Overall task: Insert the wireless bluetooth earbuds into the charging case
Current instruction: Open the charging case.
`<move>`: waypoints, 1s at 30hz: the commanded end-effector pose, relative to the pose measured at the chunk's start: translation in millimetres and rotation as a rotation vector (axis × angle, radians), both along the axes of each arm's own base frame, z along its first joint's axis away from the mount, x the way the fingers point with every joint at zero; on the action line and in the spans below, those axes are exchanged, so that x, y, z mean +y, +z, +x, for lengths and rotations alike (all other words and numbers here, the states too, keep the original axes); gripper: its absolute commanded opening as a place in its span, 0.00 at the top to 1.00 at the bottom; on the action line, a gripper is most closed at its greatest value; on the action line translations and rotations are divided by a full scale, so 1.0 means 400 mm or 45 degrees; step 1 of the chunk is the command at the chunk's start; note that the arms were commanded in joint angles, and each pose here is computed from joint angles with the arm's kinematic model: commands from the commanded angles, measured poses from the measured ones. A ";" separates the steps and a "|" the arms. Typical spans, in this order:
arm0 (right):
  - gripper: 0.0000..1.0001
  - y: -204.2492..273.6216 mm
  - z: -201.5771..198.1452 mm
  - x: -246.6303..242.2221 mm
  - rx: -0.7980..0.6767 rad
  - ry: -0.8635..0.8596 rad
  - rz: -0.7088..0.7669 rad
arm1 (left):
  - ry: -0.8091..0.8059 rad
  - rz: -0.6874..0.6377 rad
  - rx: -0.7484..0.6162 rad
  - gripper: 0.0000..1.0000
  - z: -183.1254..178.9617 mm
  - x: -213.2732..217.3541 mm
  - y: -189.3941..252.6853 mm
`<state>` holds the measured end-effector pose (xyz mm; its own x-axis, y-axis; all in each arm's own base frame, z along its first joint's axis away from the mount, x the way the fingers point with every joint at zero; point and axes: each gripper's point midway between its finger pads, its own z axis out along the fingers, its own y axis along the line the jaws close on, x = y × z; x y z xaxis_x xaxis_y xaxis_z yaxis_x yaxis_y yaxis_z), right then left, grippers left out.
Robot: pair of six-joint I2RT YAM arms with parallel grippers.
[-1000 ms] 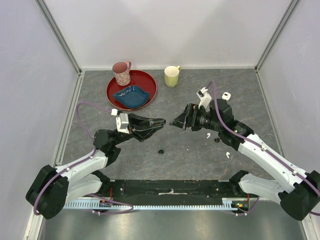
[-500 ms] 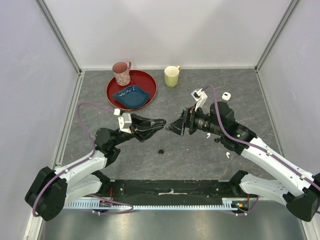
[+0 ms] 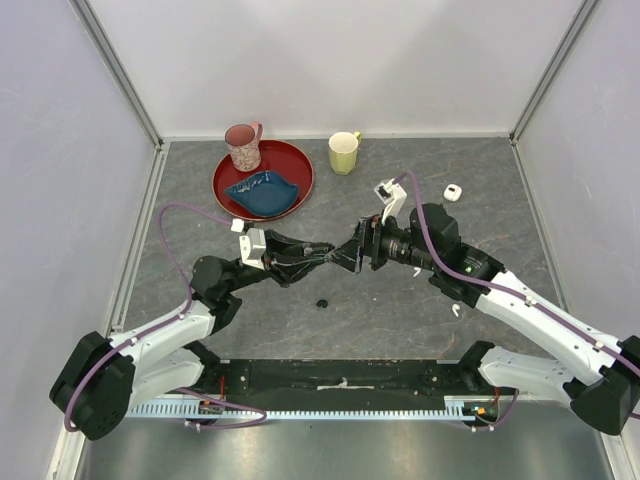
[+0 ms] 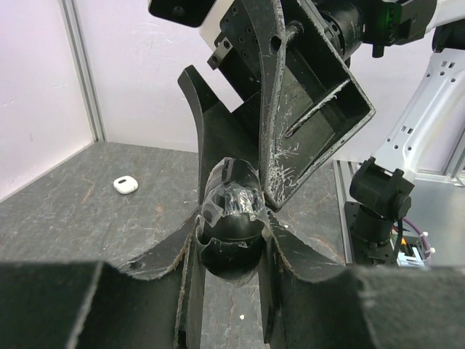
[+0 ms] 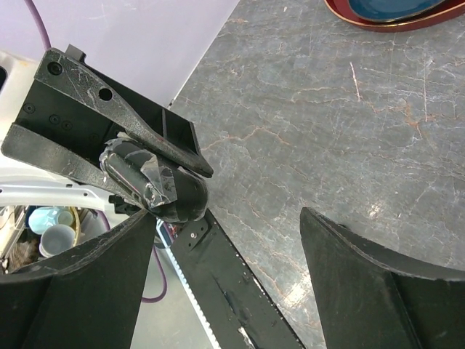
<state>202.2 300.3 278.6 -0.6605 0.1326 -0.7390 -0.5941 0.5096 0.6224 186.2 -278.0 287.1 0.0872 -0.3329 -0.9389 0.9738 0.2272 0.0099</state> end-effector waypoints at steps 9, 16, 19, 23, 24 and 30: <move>0.14 0.087 0.036 0.016 -0.086 -0.059 0.111 | -0.111 0.026 -0.116 0.98 -0.053 -0.005 0.011; 0.13 0.099 0.039 0.022 -0.077 -0.060 0.136 | -0.103 0.043 -0.098 0.98 -0.049 -0.006 -0.005; 0.13 0.101 0.038 0.023 -0.068 -0.060 0.143 | -0.093 0.042 -0.090 0.98 -0.045 -0.005 -0.009; 0.13 0.104 0.039 0.021 -0.070 -0.065 0.149 | -0.088 0.048 -0.083 0.98 -0.043 -0.005 -0.015; 0.13 0.108 0.041 0.019 -0.072 -0.072 0.152 | -0.086 0.049 -0.083 0.98 -0.042 -0.005 -0.016; 0.13 0.111 0.044 0.015 -0.071 -0.077 0.157 | -0.078 0.050 -0.078 0.98 -0.041 -0.004 -0.018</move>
<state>203.6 304.2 278.3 -0.6859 0.1555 -0.7109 -0.5647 0.5025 0.6547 185.5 -277.4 277.5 0.0760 -0.3079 -0.9484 0.9749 0.2227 0.0058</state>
